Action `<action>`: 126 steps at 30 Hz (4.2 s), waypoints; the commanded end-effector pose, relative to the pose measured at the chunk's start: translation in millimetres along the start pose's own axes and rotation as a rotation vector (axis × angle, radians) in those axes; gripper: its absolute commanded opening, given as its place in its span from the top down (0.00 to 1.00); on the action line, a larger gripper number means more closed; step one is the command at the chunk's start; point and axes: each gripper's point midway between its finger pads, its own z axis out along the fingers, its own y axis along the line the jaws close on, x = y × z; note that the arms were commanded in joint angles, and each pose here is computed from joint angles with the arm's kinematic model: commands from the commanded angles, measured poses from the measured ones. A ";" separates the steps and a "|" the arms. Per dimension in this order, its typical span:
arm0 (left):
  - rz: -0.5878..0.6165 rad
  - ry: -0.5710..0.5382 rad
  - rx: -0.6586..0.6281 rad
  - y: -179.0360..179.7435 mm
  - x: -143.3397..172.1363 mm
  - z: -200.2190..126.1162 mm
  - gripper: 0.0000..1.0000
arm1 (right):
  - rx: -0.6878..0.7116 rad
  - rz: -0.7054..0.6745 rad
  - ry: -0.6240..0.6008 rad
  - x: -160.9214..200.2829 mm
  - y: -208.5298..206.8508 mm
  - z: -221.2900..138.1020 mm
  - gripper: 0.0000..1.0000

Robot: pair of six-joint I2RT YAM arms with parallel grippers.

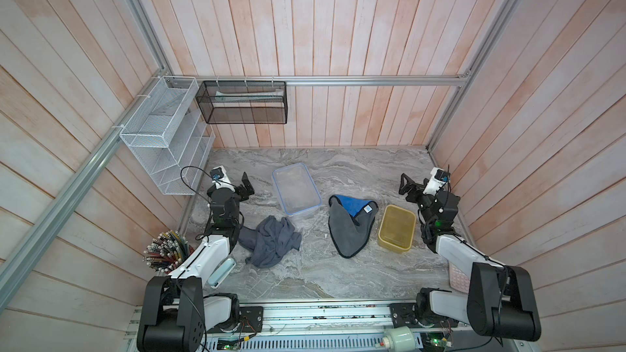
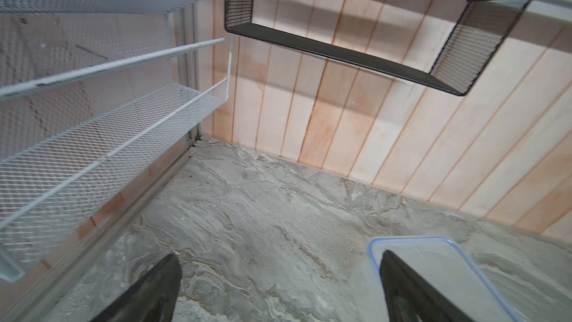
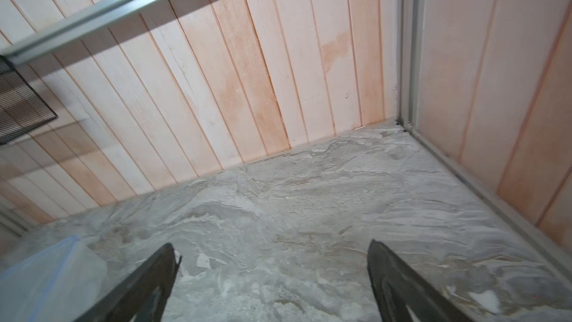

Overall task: Wipe the insides of the lunch boxes
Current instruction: Adjust the lunch box at the center of the board, then open the fastener of the lunch box.

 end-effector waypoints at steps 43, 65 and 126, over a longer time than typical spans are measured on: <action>-0.209 0.443 0.243 -113.3 106.9 -1.8 0.00 | -0.657 0.738 0.779 196.2 282.0 75.5 0.36; -0.259 0.502 0.279 -123.4 124.8 1.8 0.00 | -0.645 0.786 0.862 229.9 299.9 71.4 0.37; -0.459 0.579 0.370 -140.9 135.6 13.7 0.08 | -0.577 1.037 0.835 232.9 295.6 96.0 0.57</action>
